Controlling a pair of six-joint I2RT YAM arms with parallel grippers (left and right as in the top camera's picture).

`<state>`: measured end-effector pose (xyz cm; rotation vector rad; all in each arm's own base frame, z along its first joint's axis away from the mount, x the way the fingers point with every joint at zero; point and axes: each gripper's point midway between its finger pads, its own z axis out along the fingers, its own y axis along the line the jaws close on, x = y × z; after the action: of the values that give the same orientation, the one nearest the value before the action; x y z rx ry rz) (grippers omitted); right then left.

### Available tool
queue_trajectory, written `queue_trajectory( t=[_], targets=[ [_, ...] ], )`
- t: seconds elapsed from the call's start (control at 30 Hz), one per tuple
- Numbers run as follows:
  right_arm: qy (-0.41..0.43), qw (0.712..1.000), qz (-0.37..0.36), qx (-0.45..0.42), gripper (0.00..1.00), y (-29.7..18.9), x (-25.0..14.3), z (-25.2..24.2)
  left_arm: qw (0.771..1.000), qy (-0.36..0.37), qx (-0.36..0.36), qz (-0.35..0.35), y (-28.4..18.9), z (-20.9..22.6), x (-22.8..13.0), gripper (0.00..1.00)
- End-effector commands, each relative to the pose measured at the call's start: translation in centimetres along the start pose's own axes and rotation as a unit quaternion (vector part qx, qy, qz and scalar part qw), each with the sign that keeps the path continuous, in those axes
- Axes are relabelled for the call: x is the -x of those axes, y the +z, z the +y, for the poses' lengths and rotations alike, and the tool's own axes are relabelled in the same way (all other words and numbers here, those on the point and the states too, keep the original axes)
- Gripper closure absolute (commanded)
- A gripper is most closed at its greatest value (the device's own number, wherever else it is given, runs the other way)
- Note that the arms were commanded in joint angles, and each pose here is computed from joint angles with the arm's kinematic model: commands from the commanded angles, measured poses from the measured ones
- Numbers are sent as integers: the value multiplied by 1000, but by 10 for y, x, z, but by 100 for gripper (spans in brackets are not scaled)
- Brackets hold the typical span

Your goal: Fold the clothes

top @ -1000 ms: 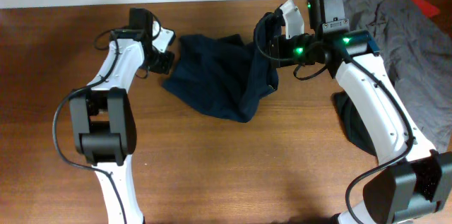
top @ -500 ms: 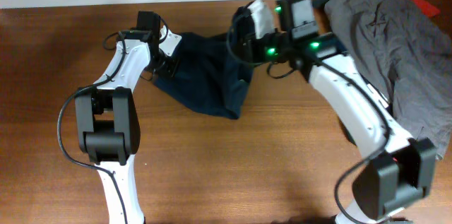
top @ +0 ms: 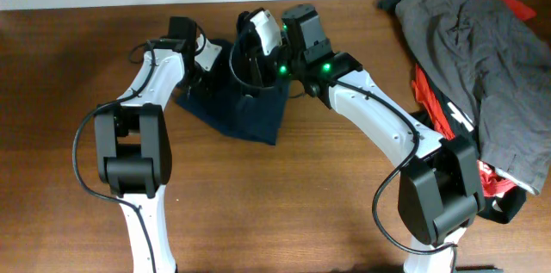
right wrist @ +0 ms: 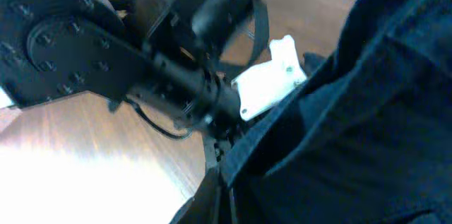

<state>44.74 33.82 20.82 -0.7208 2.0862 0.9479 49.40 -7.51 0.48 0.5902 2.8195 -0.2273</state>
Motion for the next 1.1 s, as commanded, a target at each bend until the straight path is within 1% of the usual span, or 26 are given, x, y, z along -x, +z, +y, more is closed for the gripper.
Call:
queue_trajectory(
  t=[0.0,0.03,0.1,0.2,0.27,0.4,0.47,0.57,0.7,0.8,0.93,1.07],
  targets=[
    [-16,999,-39,7,96,-2,26,11,1000,-12,-20,6,12,-5,-3,100],
    [-9,999,-49,-10,96,1,30,5,1000,-13,-20,6,12,-5,-3,100],
    [-8,998,-55,-10,96,5,31,3,1000,-13,-20,7,12,-6,-3,100],
    [6,999,-45,-16,96,7,25,-3,1000,-14,-23,7,12,-7,-3,100],
    [14,999,-41,-22,96,-1,25,-8,999,-24,-31,6,12,-13,-2,100],
    [32,998,-31,-36,96,-23,25,-19,999,-11,-53,3,14,-36,4,100],
    [44,998,-28,-47,96,-41,27,-27,998,3,-57,2,17,-54,9,100],
    [59,996,-31,-64,96,-87,35,-41,998,26,-60,-2,23,-93,18,100],
    [71,992,-27,-97,96,-130,34,-56,997,40,-66,-9,26,-118,25,100],
    [80,990,-28,-115,96,-156,33,-64,997,47,-69,-8,27,-129,25,100],
    [71,992,-31,-103,96,-152,35,-60,997,29,-69,4,24,-123,21,100],
    [47,995,-31,-81,96,-121,37,-48,997,11,-68,40,2,-101,10,100]
  ],
)
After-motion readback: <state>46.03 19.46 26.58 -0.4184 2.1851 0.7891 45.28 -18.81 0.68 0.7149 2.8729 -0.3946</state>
